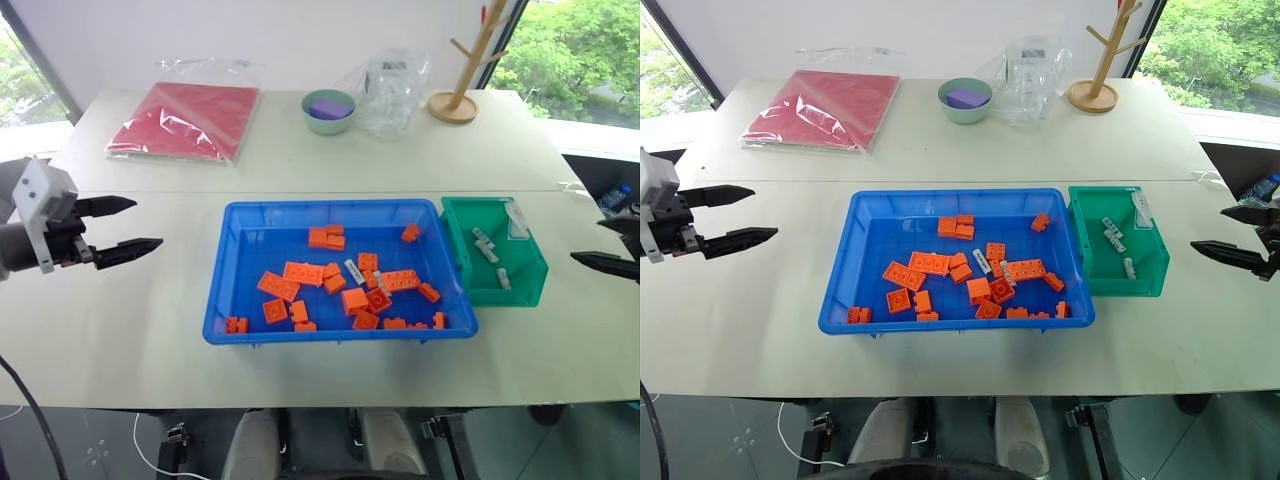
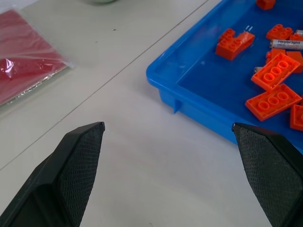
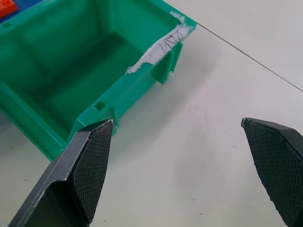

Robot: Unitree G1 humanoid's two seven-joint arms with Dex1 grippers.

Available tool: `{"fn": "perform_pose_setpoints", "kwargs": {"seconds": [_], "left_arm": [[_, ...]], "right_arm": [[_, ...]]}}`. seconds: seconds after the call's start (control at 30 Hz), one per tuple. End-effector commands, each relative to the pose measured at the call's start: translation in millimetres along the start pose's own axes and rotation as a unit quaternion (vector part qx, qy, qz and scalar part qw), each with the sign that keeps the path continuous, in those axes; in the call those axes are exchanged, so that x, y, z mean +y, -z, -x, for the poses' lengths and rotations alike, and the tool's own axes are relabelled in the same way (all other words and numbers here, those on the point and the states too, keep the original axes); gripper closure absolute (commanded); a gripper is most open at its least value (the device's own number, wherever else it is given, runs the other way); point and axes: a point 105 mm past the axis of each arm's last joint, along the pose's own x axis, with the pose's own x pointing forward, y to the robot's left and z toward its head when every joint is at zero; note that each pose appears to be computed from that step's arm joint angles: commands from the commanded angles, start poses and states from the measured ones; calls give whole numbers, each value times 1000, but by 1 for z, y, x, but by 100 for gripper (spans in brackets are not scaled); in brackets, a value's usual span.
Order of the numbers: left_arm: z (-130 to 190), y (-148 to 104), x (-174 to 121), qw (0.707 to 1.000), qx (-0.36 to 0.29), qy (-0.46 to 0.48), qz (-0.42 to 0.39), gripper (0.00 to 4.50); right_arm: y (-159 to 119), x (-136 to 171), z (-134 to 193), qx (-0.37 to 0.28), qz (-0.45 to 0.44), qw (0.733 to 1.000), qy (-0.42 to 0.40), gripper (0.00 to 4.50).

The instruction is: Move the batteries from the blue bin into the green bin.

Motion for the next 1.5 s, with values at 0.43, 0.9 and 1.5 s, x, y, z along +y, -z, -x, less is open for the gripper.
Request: {"fn": "perform_pose_setpoints", "kwargs": {"seconds": [0.43, 0.9, 1.5], "left_arm": [[-34, -38, -86, 983, -43, 174, -40, 0], [-59, -30, -106, 972, -31, 230, -43, 0], [-63, -36, -102, 974, -36, 218, -56, 0]], "right_arm": [[-135, 77, -70, -126, 135, 965, -188, 5], [-186, 271, -189, -139, 139, 912, -359, 5], [-134, 282, -235, -72, 204, 920, -326, 5]]}}
